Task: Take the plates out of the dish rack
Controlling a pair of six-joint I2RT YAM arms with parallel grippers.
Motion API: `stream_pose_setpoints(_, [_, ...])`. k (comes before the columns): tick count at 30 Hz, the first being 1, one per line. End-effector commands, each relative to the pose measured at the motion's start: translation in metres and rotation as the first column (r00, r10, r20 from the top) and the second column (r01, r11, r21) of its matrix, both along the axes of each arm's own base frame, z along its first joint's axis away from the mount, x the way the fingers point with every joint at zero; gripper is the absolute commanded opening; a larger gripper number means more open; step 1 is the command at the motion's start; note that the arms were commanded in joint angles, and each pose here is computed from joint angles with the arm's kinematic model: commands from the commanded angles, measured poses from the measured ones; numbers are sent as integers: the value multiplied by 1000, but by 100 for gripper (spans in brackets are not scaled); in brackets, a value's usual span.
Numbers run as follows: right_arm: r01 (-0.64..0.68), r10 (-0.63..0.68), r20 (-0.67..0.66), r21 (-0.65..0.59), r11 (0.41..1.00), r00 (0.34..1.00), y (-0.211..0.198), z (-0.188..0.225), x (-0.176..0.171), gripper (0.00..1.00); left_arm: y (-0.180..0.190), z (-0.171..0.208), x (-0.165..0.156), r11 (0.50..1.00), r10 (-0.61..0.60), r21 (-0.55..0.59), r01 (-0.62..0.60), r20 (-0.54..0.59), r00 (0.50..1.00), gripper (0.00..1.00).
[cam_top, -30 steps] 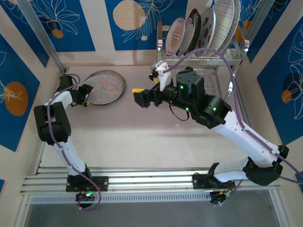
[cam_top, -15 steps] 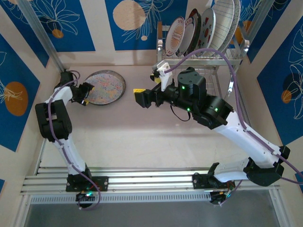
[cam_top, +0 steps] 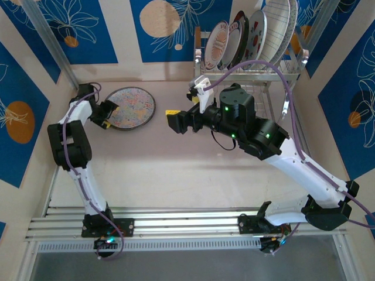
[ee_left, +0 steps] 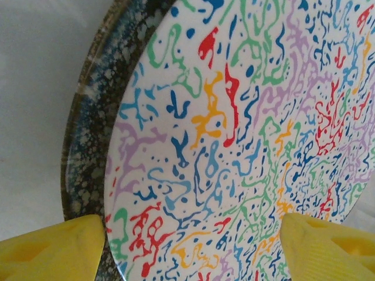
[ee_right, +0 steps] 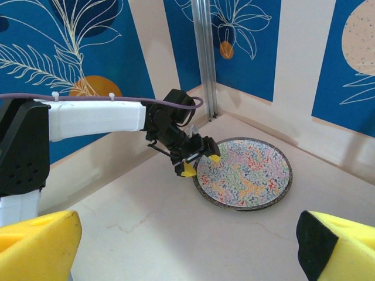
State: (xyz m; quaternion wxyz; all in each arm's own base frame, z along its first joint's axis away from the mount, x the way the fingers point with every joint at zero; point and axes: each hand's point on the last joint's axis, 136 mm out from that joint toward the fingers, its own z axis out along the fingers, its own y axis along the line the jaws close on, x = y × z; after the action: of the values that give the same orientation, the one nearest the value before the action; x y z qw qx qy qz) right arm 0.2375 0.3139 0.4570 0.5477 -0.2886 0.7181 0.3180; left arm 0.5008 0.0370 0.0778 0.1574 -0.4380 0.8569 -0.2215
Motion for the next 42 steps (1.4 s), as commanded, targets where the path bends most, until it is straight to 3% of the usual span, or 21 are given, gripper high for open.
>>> stream_pose_setpoints(1, [23, -24, 15, 25, 999, 1000, -10, 9, -3, 95, 0, 1, -2, 999, -13, 32, 14, -27, 1000, 78])
stream_pose_setpoints(6, [81, -81, 39, 9, 997, 996, -21, 14, 2, 95, 0, 17, -1, 998, -11, 54, 10, 5, 1000, 80])
stream_pose_setpoints(11, [310, -306, 76, -42, 950, 949, -75, 33, 29, 92, -8, 60, 1, 998, -11, 59, 5, 99, 995, 83])
stream_pose_setpoints(16, [604, -604, 8, 13, 797, 797, -180, 58, 56, 83, -46, 119, 1, 999, -47, 35, 40, 246, 968, 83])
stream_pose_setpoints(23, [770, -769, -44, 78, 634, 638, -273, 79, 75, 81, -124, 202, -9, 991, -123, 8, 136, 480, 869, 83])
stream_pose_setpoints(26, [793, -778, -156, 143, 592, 609, -305, 79, 88, 81, -168, 240, -19, 972, -202, 24, 233, 591, 781, 83])
stream_pose_setpoints(32, [754, -683, -323, 243, 610, 656, -333, 73, 126, 74, -244, 302, -70, 907, -336, 98, 409, 754, 564, 83])
stream_pose_setpoints(36, [691, -619, -307, 292, 661, 722, -337, 76, 146, 69, -281, 332, -119, 866, -357, 133, 481, 840, 409, 84])
stream_pose_setpoints(42, [648, -569, -312, 310, 696, 761, -347, 73, 162, 63, -312, 354, -180, 801, -377, 167, 575, 887, 268, 85])
